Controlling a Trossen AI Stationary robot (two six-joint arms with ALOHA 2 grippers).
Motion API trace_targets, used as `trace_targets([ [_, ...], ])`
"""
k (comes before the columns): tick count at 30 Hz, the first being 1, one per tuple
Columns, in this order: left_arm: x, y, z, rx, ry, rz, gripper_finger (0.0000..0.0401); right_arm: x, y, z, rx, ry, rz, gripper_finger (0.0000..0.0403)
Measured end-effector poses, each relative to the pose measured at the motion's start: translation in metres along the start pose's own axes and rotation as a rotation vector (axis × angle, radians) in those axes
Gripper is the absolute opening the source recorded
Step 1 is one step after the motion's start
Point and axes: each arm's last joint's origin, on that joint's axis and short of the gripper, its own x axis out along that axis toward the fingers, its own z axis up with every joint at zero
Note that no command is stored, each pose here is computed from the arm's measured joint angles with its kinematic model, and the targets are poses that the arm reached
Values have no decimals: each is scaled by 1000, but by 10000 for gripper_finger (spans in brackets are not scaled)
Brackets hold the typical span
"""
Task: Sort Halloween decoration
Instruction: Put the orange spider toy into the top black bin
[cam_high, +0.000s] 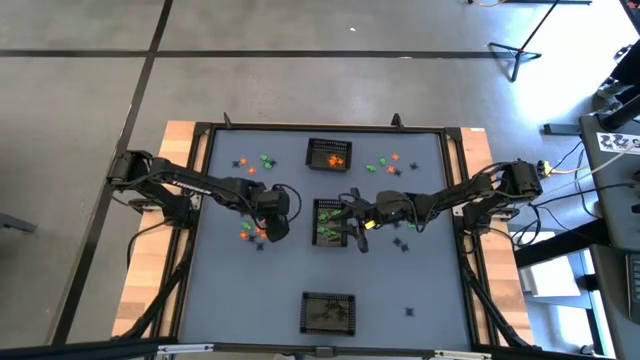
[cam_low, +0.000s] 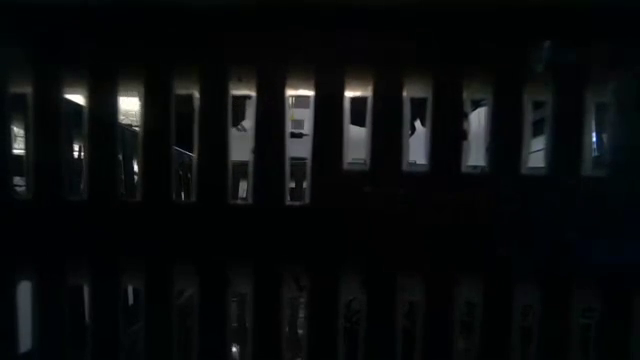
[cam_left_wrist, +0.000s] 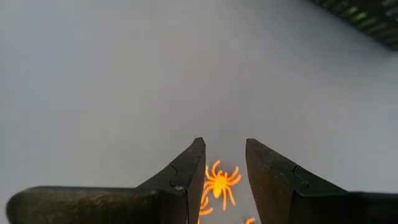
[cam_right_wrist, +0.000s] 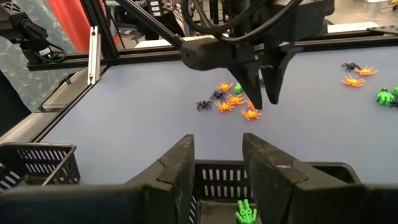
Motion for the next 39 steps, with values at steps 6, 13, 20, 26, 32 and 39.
trace_targets([
  [6, 0, 0, 2, -2, -40, 33, 108, 0, 0, 1, 17, -5, 1, 134],
  [13, 0, 2, 3, 56, -70, 87, 108, 0, 1, 0, 68, 0, 34, 134],
  [20, 0, 2, 3, 44, -79, 102, 108, 0, 2, 0, 90, 4, 46, 134],
  [26, 0, 2, 3, -2, -100, 129, 108, 0, 2, 0, 90, 4, 46, 134],
  [32, 0, 2, 4, 31, -100, 131, 108, 0, 2, 1, 83, -4, 45, 134],
  [39, -1, 2, 5, 1, -107, 130, 108, 0, 2, 4, 56, -35, 47, 134],
])
